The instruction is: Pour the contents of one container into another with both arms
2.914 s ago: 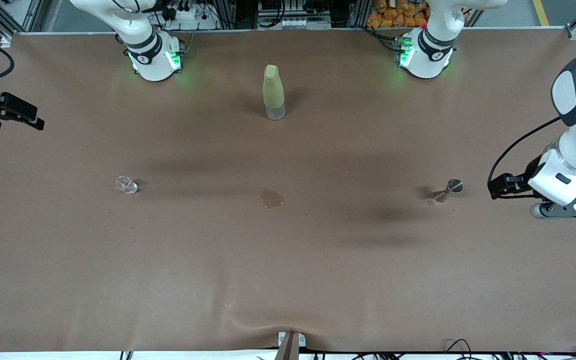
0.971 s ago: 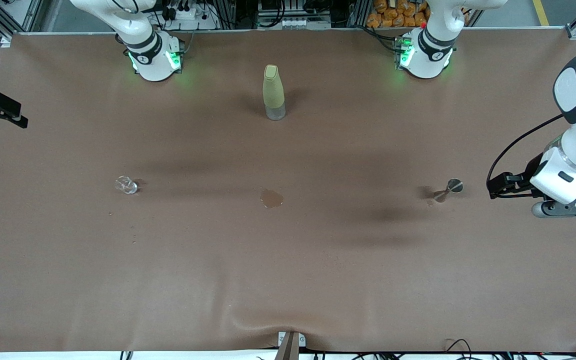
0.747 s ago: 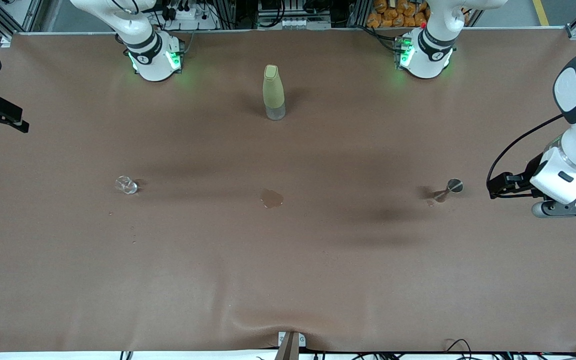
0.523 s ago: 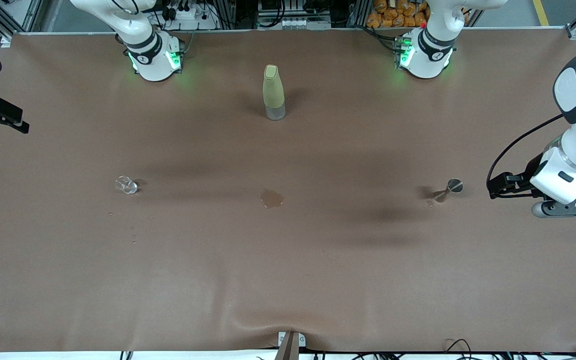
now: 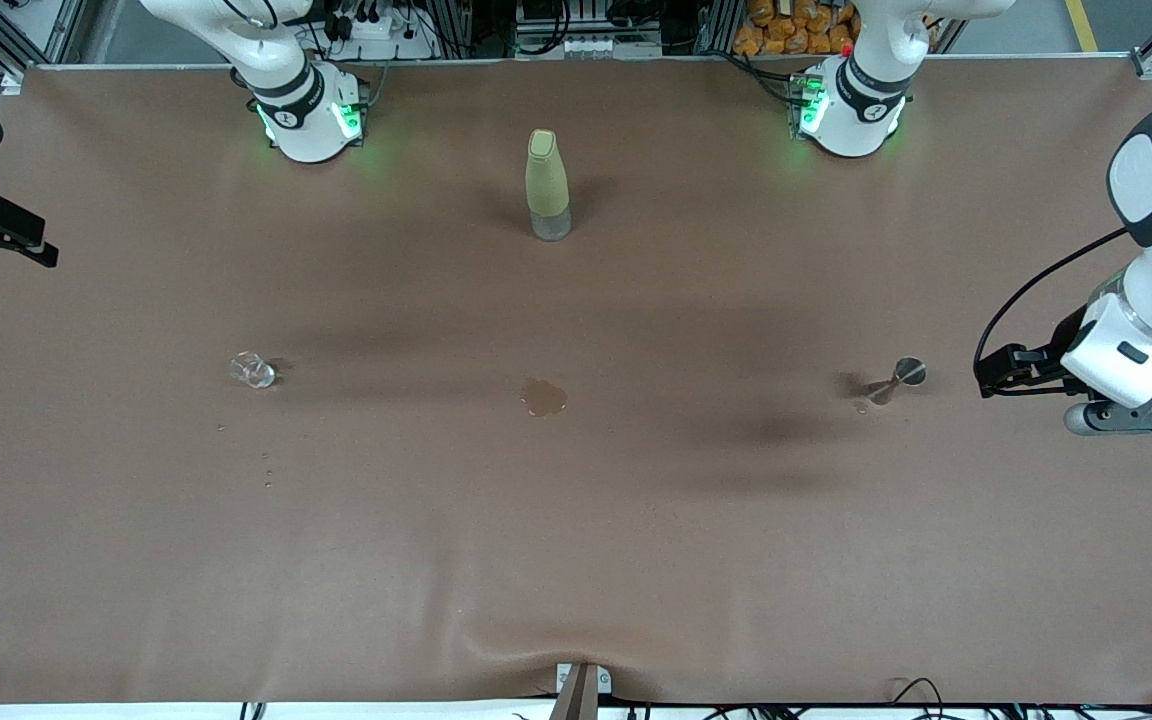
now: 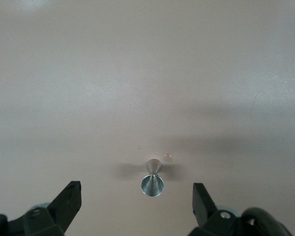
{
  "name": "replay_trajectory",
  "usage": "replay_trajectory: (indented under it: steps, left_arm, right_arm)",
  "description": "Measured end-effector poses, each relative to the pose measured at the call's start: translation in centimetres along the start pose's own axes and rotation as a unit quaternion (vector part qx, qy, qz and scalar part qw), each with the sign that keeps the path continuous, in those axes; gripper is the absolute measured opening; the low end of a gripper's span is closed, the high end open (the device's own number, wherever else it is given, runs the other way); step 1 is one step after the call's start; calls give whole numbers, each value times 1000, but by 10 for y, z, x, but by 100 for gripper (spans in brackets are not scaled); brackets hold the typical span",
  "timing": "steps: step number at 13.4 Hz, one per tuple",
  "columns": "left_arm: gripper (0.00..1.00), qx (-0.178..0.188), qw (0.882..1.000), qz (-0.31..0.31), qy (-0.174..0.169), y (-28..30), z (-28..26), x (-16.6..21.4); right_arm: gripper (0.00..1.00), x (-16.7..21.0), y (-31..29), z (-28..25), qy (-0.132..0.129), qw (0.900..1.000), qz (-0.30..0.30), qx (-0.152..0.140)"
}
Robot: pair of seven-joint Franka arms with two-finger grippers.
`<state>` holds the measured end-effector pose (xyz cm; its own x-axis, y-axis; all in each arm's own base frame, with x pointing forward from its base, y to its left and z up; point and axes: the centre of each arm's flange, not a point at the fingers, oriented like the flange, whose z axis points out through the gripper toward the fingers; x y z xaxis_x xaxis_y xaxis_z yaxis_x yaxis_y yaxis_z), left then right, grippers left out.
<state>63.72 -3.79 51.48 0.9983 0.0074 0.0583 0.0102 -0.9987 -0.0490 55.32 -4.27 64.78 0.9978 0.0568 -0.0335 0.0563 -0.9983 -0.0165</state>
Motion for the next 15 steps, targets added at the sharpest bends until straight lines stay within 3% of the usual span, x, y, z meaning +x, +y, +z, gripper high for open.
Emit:
replay_trajectory:
  steps: [11, 15]
  left_arm:
    - [100, -5, 1000, 7, 13, 0, -18, -4]
    - [100, -37, 997, 64, 13, 0, -18, -4]
  right_arm:
    - [100, 12, 1, 15, 9, 1000, 0, -2]
    - [100, 23, 0, 39, -5, 1000, -2, -1]
